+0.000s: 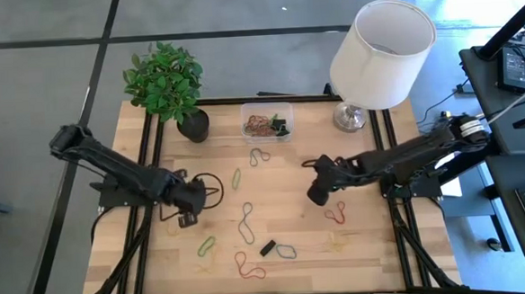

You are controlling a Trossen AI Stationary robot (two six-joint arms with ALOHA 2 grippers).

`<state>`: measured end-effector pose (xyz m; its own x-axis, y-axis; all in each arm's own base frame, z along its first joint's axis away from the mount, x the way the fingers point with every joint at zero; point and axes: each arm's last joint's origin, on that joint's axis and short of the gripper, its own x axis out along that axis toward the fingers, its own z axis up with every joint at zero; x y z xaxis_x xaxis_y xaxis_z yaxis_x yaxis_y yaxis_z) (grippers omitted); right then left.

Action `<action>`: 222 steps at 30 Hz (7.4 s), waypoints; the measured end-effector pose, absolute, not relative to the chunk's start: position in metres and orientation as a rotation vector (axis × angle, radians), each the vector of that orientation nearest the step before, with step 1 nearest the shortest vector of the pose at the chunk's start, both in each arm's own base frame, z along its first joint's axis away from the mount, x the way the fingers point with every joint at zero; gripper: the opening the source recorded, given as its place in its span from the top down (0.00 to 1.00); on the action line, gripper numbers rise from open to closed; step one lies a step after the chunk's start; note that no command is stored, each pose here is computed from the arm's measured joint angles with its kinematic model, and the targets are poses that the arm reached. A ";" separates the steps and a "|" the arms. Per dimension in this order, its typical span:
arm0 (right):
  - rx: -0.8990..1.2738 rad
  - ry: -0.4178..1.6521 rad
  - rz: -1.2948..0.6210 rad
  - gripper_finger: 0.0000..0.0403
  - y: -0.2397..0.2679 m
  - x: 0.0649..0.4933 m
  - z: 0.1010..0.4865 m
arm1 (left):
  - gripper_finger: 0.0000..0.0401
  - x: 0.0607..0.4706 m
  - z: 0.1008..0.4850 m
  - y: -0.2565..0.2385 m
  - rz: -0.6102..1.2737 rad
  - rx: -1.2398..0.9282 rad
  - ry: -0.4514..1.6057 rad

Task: Pick and place rubber bands into bin
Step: Put the yellow rubber band into the transparent bin, then put the blue rubber band into the transparent bin

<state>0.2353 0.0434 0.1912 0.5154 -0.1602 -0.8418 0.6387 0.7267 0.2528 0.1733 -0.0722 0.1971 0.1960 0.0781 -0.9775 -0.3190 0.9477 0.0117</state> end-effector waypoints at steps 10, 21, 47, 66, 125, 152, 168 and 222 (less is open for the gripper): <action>0.470 0.941 -0.415 0.90 0.054 0.227 0.193 | 0.73 0.167 0.173 -0.107 0.391 -0.512 1.594; 0.393 0.957 -0.356 0.90 0.060 0.225 0.193 | 0.55 0.162 0.154 -0.128 0.509 -0.570 1.726; 0.404 0.931 -0.298 0.90 0.075 0.224 0.195 | 0.99 0.177 0.125 -0.146 0.536 -0.543 1.733; 0.337 0.928 -0.210 0.90 0.098 0.216 0.196 | 0.99 0.285 0.228 -0.122 0.530 -0.389 1.048; 0.590 0.827 -0.446 0.90 0.050 0.173 0.189 | 0.87 0.402 0.238 0.072 0.514 0.064 0.443; 0.431 0.783 -0.120 0.99 0.089 0.198 0.206 | 1.00 0.319 0.160 -0.119 0.260 -0.112 1.070; 0.001 1.033 0.015 0.93 0.191 0.317 0.191 | 1.00 0.236 0.166 -0.125 0.066 -0.044 1.054; 0.088 0.992 -0.405 1.00 0.023 0.393 0.245 | 1.00 0.177 0.158 -0.005 0.081 0.014 0.605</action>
<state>0.3934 0.0234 0.2454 0.4789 -0.2913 -0.8281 0.3710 0.9221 -0.1099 0.1766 -0.0054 0.1582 0.8196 0.0805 -0.5673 -0.0722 0.9967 0.0372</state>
